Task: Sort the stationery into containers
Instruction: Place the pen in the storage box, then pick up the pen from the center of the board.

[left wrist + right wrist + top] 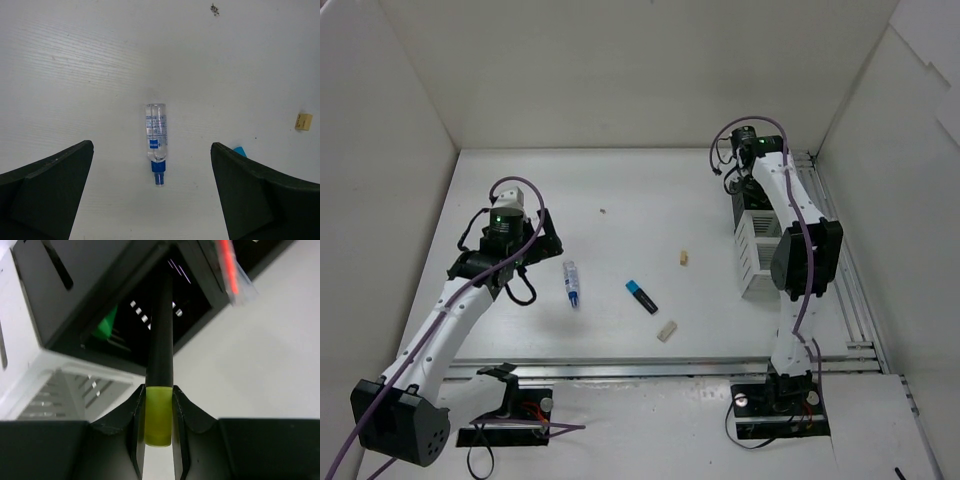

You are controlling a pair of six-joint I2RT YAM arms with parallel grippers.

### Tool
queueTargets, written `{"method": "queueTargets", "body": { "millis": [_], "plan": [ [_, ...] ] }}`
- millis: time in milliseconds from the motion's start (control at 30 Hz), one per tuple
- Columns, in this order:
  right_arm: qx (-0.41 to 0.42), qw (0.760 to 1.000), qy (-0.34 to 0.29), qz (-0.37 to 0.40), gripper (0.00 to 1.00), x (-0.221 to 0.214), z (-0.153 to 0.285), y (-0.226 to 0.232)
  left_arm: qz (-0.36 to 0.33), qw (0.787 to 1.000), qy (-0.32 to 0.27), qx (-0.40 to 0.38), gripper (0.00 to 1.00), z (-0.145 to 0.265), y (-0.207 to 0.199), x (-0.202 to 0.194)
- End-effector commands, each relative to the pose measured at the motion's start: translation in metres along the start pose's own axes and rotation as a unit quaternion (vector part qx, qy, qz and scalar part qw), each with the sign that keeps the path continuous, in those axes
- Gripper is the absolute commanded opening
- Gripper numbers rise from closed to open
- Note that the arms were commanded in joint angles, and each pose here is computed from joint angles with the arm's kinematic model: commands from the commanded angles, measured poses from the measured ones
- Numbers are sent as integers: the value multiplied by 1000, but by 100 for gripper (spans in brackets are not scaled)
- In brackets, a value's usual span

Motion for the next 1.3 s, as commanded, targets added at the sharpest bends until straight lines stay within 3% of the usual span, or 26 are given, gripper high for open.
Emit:
{"method": "queueTargets", "body": {
  "millis": [0, 167, 300, 333, 367, 400, 433, 533, 600, 700, 733, 800, 900, 1067, 1267],
  "plan": [
    [-24, 999, 22, 14, 17, -3, 13, -9, -10, 1000, -7, -4, 99, 2, 0, 6],
    [-20, 1000, 10, 14, 45, -4, 23, -7, -10, 1000, 0, -6, 99, 2, 2, 1],
    [-41, 999, -19, -2, 55, 0, 46, -11, -8, 1000, 7, -7, 99, 0, 2, -4],
    [-49, 998, -28, -5, 66, 1, 53, -11, -7, 1000, 8, -6, 99, 1, 3, -5],
    [-61, 997, -54, -14, 69, 3, 71, -11, -5, 1000, 10, -6, 99, -1, 3, -7],
    [-69, 995, -70, -21, 79, 5, 81, -12, -4, 1000, 8, -6, 99, 1, 3, -7],
    [-72, 994, -82, -28, 98, 6, 90, -9, -3, 1000, 4, -7, 99, 3, 3, -7],
    [-66, 985, -151, -53, 98, 10, 131, 10, 3, 1000, -9, -10, 100, 10, 4, -8],
    [-31, 966, -234, -108, 98, 17, 162, 30, 10, 1000, -15, -12, 99, 14, 5, -11],
    [76, 925, -324, -184, 98, 33, 177, 88, 20, 1000, -20, -10, 99, 16, 6, -16],
    [121, 922, -309, -199, 98, 31, 162, 128, 26, 999, -22, -11, 99, 19, 6, -16],
    [193, 892, -357, -201, 98, 43, 170, 165, 29, 999, -15, -11, 99, 22, 6, -20],
    [264, 890, -334, -162, 98, 47, 158, 236, 37, 999, -10, -8, 99, 25, 10, -25],
    [299, 910, -269, -103, 98, 60, 131, 320, 68, 997, -6, -34, 100, 28, 4, -40],
    [295, 924, -221, -98, 97, 71, 106, 380, 78, 997, 10, -17, 100, 33, 10, -54]
  ]
}}
Point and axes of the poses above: each gripper's point midway between its finger pads, its own z axis back along the fingers, its own y axis along the line the jaws close on, x = y × z, the point moved 4 cm from there along z, back along the fingers, and after that the axes turned 14 degrees about -z, right-handed, at the moved point
